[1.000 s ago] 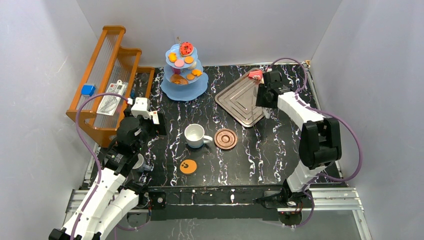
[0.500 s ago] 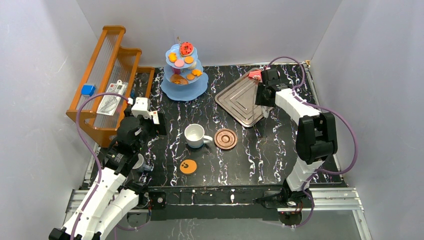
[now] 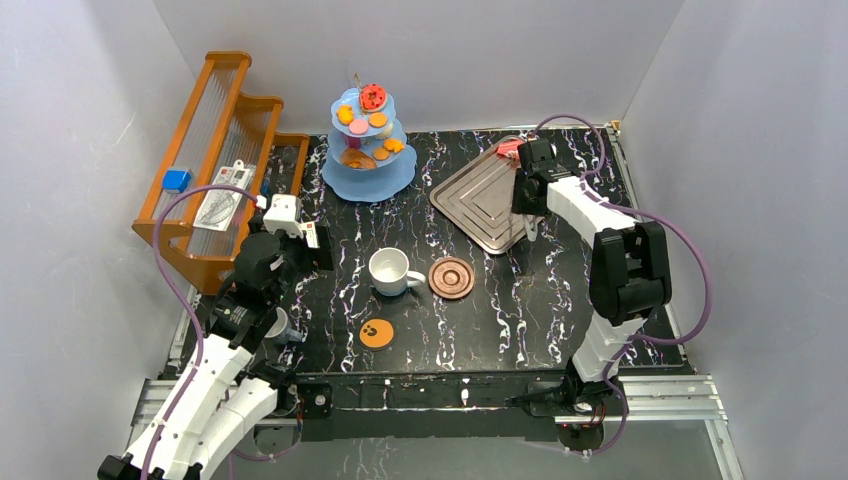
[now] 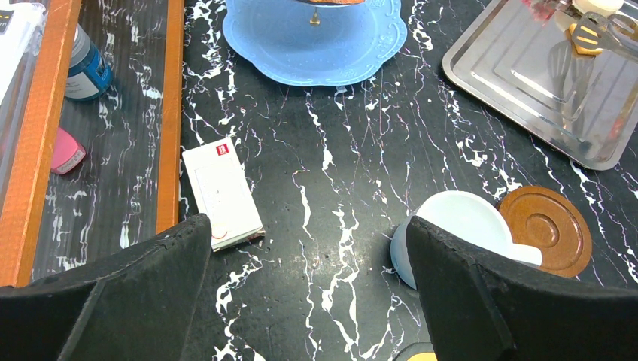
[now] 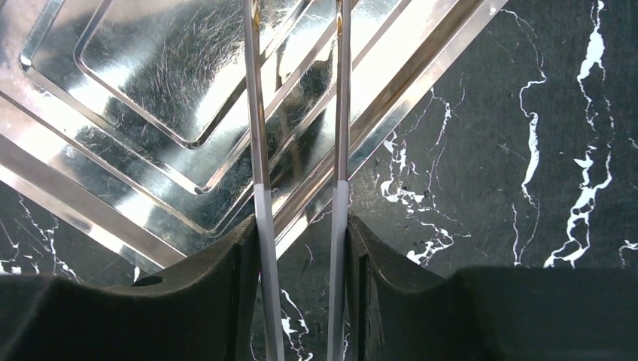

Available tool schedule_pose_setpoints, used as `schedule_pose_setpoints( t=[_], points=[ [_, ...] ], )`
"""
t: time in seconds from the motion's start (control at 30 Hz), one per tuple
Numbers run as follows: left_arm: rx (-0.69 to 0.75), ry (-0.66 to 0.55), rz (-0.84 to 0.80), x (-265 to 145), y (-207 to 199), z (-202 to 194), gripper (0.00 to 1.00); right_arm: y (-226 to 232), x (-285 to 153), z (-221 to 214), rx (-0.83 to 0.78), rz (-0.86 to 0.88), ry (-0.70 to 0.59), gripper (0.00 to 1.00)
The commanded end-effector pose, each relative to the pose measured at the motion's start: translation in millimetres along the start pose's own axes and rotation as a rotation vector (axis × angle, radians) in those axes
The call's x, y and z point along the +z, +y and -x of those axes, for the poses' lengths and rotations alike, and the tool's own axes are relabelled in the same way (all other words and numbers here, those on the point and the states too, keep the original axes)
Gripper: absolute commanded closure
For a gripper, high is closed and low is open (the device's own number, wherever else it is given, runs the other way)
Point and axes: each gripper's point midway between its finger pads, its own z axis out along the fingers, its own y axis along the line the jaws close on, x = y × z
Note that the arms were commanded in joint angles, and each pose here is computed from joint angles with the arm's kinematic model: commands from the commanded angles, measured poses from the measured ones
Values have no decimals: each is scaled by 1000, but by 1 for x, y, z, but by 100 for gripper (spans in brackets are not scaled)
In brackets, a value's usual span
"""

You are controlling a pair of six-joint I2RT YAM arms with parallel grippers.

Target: Serve the afternoon tea

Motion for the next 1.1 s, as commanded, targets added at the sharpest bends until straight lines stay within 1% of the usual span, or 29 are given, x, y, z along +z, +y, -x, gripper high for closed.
schedule_pose_setpoints(
  t=[0.0, 0.17, 0.5, 0.77, 1.07],
  points=[
    [-7, -50, -13, -4, -3, 18, 2, 7, -14, 27, -43, -25, -75, 53],
    [-8, -54, -7, -5, -2, 19, 2, 17, -17, 30, -74, -18, -70, 55],
    [-10, -64, -9, -7, -2, 21, 2, 46, -32, 29, -160, 14, -88, 55],
    [-11, -69, -11, -9, -2, 22, 2, 73, -43, 30, -171, 99, -109, 55],
    [-11, -69, -7, -8, -1, 22, 2, 107, -51, 47, -138, 216, -170, 58]
  ],
)
